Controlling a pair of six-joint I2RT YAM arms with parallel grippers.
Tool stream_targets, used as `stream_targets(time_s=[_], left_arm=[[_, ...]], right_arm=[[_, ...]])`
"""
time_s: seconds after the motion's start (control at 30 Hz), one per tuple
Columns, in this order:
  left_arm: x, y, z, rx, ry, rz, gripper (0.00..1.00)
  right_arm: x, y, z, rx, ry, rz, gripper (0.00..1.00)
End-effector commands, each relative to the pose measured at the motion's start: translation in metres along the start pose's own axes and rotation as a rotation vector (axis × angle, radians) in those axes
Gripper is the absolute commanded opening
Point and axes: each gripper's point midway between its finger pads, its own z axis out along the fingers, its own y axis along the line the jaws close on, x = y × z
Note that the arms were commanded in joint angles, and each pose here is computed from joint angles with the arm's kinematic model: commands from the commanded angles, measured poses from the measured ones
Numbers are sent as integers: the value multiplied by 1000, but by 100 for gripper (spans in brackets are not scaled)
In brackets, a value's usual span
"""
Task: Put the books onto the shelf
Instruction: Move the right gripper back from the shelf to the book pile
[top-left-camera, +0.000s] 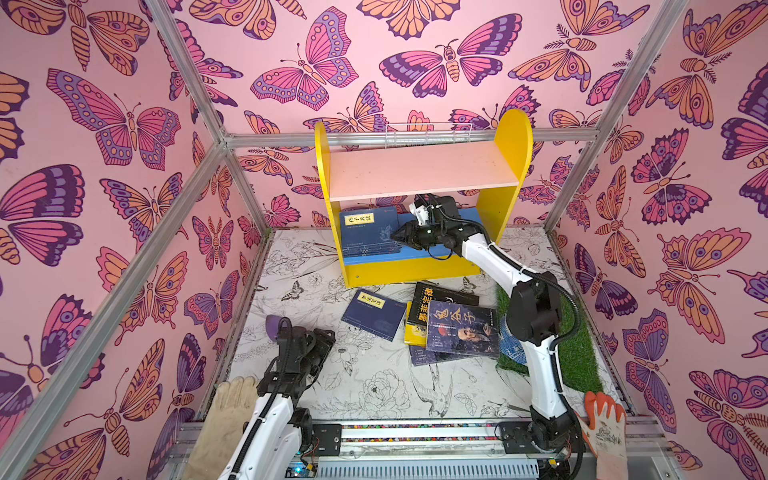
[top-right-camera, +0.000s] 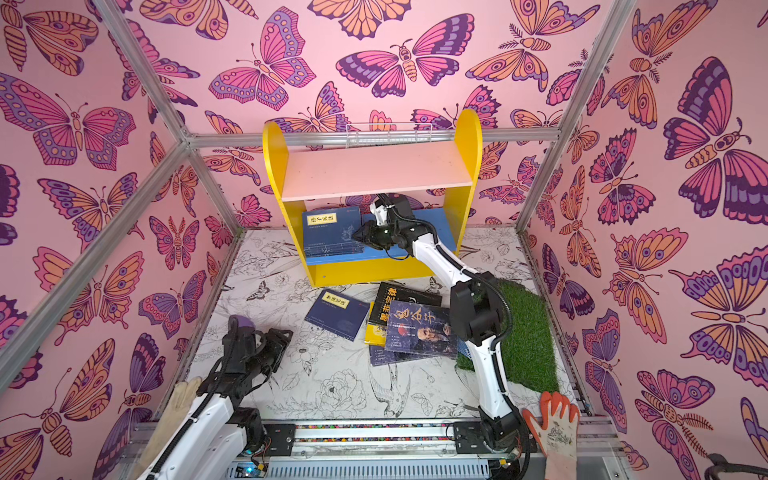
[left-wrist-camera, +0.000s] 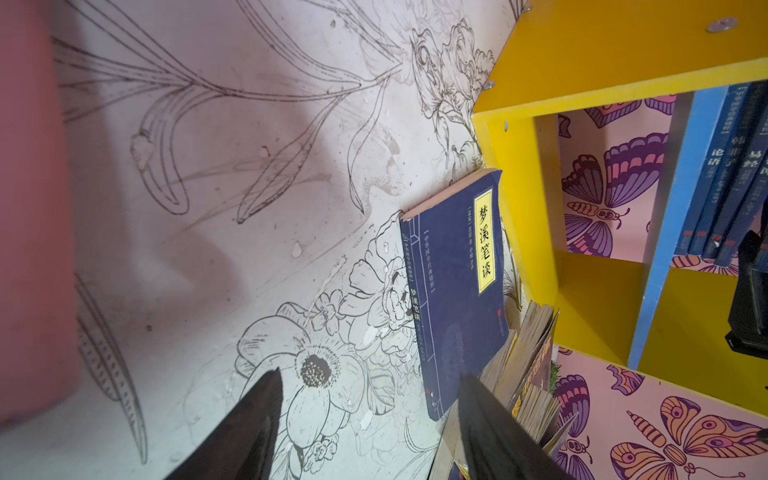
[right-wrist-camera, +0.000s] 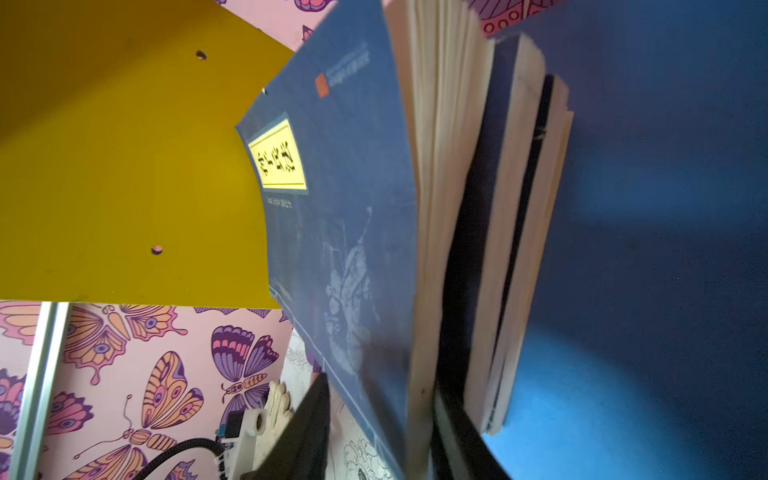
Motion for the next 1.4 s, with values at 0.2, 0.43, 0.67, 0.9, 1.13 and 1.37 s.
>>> stream_targets(time_s=[0.2,0.43,0.67,0.9,1.13,1.37], left_arm=[[6,8,1,-15,19,-11,69],[4,3,0,-9,20,22,71],[-3,-1,3,-39,12,91,73],[-19,-21,17,-60,6,187,74],[-29,-43,54,-125,50,332,75],[-25,-47,97,-235,88,508,74]], right_arm=[[-29,25,-24,110,-91,-193,43],[-38,34,-53,186,-147,-272,47],[19,30,-94,236,-135,-315,49],[167,6,-69,206,166,-301,52],[257,-6,-23,189,423,-285,53],[272,-41,-6,308,525,-225,56]])
